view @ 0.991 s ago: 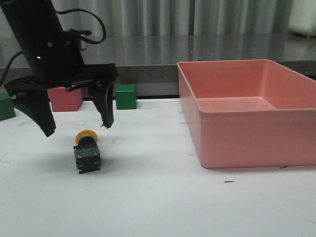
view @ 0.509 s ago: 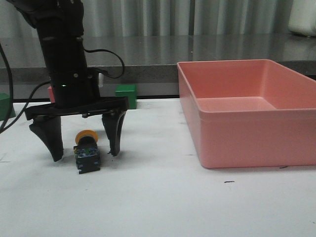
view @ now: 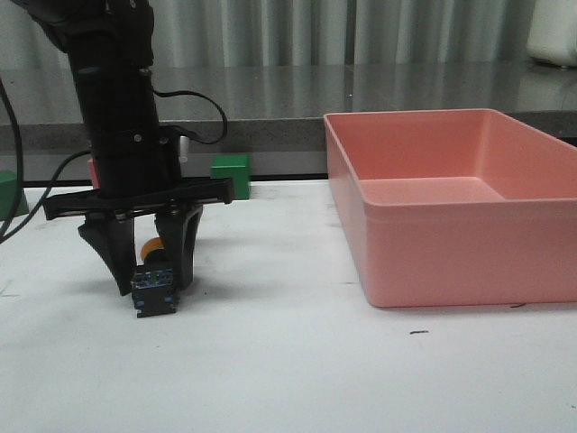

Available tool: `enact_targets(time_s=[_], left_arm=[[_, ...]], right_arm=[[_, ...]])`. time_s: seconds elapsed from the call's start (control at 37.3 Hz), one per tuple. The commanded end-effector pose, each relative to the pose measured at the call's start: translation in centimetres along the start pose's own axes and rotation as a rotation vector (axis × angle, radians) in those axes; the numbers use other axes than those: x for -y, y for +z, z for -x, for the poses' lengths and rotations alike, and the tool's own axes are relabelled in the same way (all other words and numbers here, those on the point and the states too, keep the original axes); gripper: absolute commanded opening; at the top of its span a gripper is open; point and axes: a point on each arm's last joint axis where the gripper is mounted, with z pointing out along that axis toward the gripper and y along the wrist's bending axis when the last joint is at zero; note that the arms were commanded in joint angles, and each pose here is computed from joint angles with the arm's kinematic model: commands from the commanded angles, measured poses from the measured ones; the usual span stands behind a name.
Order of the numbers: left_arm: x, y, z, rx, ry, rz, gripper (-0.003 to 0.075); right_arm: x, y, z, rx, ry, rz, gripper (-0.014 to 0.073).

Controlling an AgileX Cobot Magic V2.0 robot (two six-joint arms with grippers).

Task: Place and stand button with both arms
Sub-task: 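Lower the left gripper over the button and grasp its body, then lift and rotate the button with the left gripper, cap facing up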

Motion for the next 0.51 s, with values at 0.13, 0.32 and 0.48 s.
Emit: enact_targets(time_s=[0.13, 0.32, 0.48], left_arm=[[0.5, -3.6, -0.6, 0.099, 0.034, 0.009, 0.0197], [1.2, -7.7, -1.8, 0.485, 0.097, 0.03, 0.0197], [-0.3, -9.0, -4.5, 0.719, 0.116, 0.008, 0.0197]], right_arm=[[-0.1, -0.1, 1.6, 0.104, -0.02, 0.006, -0.007], [-0.1, -0.1, 1.6, 0.104, -0.02, 0.006, -0.007], [-0.1, -0.1, 1.6, 0.104, -0.02, 0.006, -0.007]])
